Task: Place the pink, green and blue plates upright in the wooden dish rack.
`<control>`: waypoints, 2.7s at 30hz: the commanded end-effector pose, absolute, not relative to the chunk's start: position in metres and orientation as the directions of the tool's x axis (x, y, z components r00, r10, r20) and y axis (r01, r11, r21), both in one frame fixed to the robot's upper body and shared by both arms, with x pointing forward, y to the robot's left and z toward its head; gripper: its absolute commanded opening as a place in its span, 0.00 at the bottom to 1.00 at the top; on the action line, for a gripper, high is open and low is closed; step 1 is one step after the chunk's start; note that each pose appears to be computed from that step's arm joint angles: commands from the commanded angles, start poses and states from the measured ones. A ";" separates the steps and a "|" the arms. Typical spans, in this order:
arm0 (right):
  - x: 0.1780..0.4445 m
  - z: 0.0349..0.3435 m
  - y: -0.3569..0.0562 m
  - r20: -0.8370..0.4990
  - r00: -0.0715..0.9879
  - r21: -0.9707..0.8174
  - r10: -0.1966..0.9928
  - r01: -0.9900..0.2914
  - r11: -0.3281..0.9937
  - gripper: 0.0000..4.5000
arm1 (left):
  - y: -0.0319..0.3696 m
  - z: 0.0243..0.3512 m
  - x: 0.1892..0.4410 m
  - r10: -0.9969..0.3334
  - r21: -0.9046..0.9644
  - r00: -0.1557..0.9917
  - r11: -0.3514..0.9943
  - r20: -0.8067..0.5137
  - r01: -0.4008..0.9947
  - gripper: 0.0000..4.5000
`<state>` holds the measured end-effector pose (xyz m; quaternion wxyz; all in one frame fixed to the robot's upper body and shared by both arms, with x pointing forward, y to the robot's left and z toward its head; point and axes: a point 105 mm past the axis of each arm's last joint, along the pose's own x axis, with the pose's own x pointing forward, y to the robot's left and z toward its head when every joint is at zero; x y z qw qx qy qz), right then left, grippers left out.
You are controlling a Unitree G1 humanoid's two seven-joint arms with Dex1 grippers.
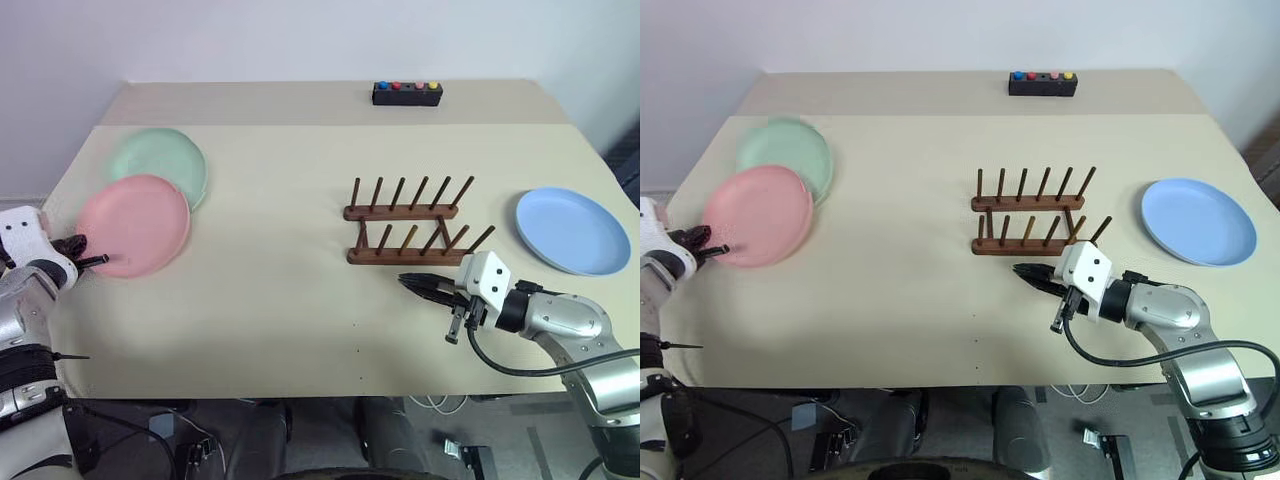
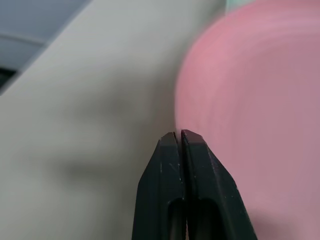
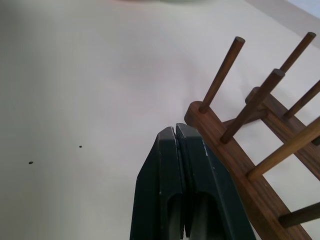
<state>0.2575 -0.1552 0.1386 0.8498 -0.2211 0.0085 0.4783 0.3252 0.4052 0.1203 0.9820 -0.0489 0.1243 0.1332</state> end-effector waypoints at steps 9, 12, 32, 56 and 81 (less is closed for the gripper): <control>0.259 0.162 -0.153 -0.186 0.539 -0.445 0.822 -0.792 0.419 0.00 | 0.371 0.164 0.310 0.053 -0.161 0.998 0.986 0.043 -0.045 0.00; 0.262 0.172 -0.150 -0.164 0.536 -0.472 0.828 -0.780 0.411 0.00 | 0.361 0.198 0.313 0.049 -0.161 0.985 0.987 0.168 -0.022 0.00; 0.324 0.248 -0.086 0.075 0.635 -0.922 0.769 -0.249 0.296 0.40 | 0.150 0.342 0.344 -0.095 0.061 0.768 0.995 0.633 0.073 0.00; 0.343 0.245 -0.071 0.121 0.633 -0.992 0.765 0.054 0.112 0.36 | 0.079 0.324 0.335 -0.275 0.065 0.794 0.956 0.543 0.287 0.00; 0.334 0.277 -0.101 0.273 0.625 -0.956 0.731 0.092 0.279 0.00 | 0.183 0.363 0.337 0.087 -0.322 0.731 0.928 0.677 0.188 0.98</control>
